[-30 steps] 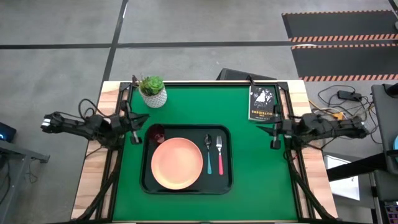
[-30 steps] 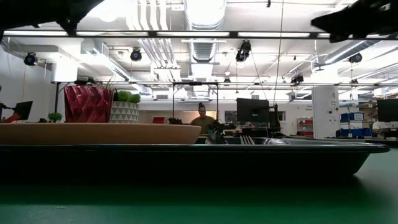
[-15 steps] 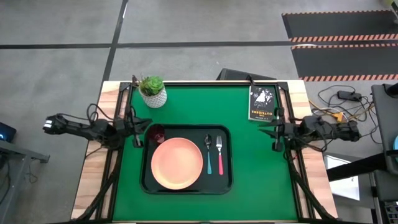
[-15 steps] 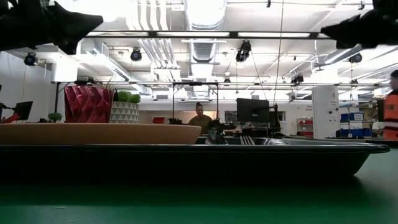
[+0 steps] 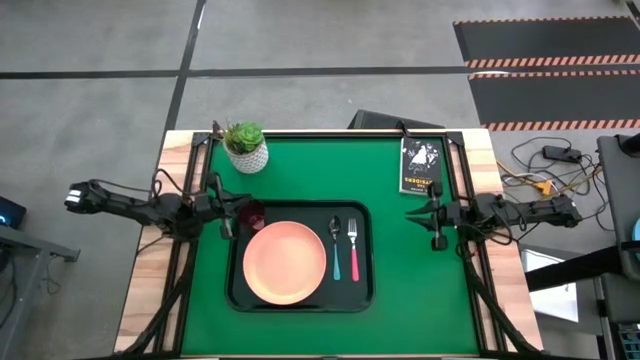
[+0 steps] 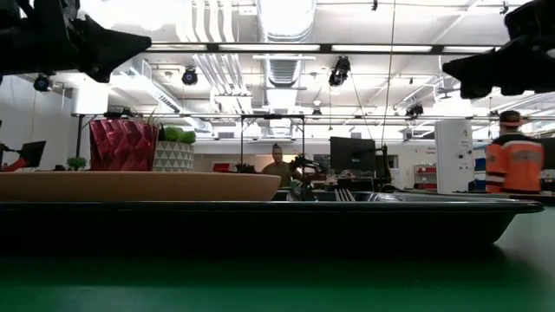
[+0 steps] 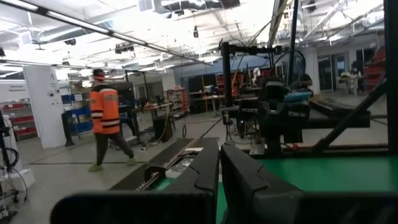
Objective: Pick and place plate/cup/fork/spoon on tray
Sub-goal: Return to Home Position
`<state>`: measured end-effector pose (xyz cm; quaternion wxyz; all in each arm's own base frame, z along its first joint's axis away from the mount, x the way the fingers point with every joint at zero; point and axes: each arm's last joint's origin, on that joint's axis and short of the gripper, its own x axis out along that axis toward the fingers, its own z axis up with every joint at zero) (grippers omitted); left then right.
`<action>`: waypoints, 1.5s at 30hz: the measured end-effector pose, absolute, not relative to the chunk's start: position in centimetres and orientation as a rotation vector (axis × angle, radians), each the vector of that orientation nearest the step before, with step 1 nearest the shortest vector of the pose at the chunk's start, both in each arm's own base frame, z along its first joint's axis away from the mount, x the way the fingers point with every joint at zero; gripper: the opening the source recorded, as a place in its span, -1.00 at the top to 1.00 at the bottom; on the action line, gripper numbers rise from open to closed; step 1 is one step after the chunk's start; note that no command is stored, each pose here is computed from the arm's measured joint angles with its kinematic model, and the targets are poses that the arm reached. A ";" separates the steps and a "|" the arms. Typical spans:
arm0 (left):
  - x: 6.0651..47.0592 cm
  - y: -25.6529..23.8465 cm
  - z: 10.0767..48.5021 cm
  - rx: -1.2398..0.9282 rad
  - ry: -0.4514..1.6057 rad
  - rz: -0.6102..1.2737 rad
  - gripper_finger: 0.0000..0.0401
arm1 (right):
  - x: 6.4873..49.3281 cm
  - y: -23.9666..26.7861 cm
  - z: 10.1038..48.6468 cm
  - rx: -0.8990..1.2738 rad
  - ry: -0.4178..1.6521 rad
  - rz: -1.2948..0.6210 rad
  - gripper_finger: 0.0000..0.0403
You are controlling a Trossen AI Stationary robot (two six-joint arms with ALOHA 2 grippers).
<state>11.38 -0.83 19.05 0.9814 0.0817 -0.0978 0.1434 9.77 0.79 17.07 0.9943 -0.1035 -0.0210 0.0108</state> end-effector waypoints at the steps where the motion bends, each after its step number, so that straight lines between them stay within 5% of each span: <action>1: 11.5 -0.8 19.0 0.167 -0.190 0.287 1.00 | 9.8 0.8 17.0 -0.152 -0.033 0.024 0.79; 14: 12.2 -1.0 18.1 0.198 -0.098 0.277 1.00 | 10.0 0.8 16.5 0.355 0.028 0.022 0.79; 45: 13.7 -1.3 15.4 0.272 0.126 0.249 1.00 | 10.1 0.8 16.5 0.330 0.027 0.022 0.79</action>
